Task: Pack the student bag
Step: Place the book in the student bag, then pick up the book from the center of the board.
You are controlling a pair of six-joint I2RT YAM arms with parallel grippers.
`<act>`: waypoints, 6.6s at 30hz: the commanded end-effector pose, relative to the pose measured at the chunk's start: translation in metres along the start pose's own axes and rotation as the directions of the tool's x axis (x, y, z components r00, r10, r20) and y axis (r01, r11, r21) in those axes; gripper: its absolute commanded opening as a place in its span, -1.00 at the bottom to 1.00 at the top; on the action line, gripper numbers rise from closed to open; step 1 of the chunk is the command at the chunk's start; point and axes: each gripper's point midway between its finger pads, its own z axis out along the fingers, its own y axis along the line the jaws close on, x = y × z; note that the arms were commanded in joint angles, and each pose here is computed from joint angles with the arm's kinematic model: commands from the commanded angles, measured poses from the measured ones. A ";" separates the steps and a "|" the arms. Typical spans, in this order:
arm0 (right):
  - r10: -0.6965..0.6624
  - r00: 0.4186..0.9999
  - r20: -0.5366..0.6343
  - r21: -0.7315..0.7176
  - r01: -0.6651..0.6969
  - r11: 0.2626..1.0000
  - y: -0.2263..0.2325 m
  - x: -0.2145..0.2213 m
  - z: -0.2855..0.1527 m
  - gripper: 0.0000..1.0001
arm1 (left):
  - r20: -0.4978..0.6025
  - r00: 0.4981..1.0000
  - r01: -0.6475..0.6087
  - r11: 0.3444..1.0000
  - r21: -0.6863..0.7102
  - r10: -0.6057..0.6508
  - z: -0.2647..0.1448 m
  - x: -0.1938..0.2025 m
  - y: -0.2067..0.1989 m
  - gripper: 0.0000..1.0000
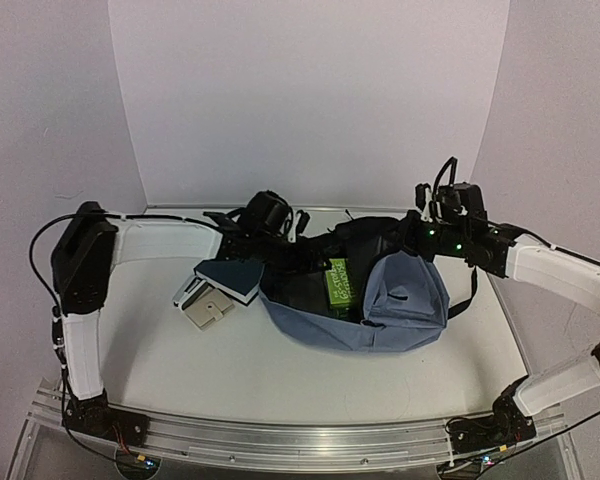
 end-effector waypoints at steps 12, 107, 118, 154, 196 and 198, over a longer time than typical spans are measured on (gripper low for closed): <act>0.154 0.983 -0.095 0.263 -0.124 0.957 -0.140 0.038 0.043 -0.83 | 0.191 0.971 0.162 0.981 -0.104 -0.140 -0.168 -0.043 0.082 0.75; 0.139 0.976 -0.169 0.012 -0.139 0.990 0.091 0.183 0.252 -0.76 | 0.058 0.962 0.273 0.951 -0.143 -0.267 -0.115 -0.037 0.246 0.66; 0.102 0.971 -0.214 -0.217 -0.150 0.965 0.163 0.161 0.229 -1.00 | 0.116 0.969 0.222 0.974 -0.036 -0.216 -0.163 -0.053 0.186 0.62; -0.035 0.896 -0.443 -0.184 -0.053 0.981 0.151 0.258 0.186 -0.39 | 0.235 0.827 0.558 0.799 -0.227 -0.511 -0.225 0.077 0.219 0.92; -0.025 0.897 -0.442 -0.159 -0.050 0.986 0.144 0.258 0.182 -0.48 | 0.341 0.710 0.636 0.769 0.064 -0.616 -0.202 0.081 0.236 -0.19; -0.027 0.898 -0.439 -0.165 -0.051 0.985 0.147 0.255 0.179 -0.48 | 0.361 0.723 0.607 0.791 0.076 -0.589 -0.209 0.077 0.229 -0.30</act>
